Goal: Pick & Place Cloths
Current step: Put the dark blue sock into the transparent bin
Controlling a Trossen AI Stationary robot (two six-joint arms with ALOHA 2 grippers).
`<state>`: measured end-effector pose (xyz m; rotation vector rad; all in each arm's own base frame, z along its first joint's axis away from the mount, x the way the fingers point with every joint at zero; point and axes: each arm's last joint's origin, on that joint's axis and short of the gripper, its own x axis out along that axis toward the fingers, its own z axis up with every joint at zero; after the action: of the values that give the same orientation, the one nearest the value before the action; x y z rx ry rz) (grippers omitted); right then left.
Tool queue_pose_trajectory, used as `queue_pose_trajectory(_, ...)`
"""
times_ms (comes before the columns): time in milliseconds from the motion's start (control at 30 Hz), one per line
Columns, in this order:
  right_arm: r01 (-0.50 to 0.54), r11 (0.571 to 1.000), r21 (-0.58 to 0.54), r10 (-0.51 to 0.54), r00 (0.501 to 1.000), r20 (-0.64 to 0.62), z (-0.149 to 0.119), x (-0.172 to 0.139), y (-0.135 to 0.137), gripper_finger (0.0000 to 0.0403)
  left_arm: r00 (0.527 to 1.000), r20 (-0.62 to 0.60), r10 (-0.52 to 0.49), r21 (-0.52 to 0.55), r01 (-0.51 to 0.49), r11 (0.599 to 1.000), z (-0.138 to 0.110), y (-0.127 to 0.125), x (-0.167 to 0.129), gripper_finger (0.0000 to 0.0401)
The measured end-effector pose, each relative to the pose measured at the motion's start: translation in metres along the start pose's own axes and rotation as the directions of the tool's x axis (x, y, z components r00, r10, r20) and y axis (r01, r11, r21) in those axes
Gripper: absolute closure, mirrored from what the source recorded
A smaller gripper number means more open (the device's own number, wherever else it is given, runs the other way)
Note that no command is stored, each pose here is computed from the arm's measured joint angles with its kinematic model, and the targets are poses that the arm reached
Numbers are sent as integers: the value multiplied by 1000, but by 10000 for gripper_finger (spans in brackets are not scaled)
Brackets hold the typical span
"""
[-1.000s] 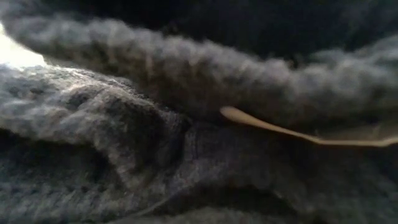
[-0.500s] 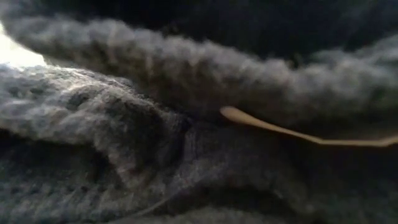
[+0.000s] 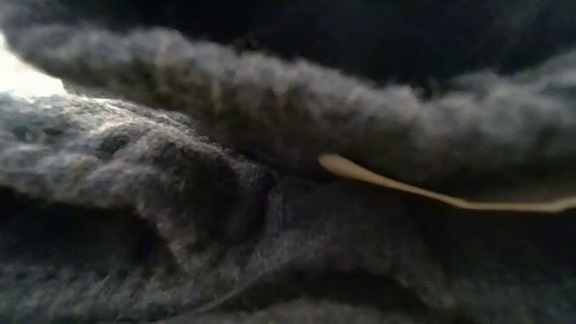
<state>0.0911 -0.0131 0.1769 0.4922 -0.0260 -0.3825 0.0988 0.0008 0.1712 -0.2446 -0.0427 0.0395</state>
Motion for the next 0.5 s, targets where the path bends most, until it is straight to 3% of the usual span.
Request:
queue_pose_trajectory(100,-59,996,61,60,998,-12,1,0,2,399,1000,0,0,0,0,1000,0,0,0,320)
queue_pose_trajectory(233,-246,966,83,247,969,-8,7,-1,11,399,1000,2,10,15,-10,1000,0,0,0,320)
queue_pose_trajectory(500,-579,806,123,538,803,257,38,-14,29,399,994,36,107,29,-108,994,2,3,0,320)
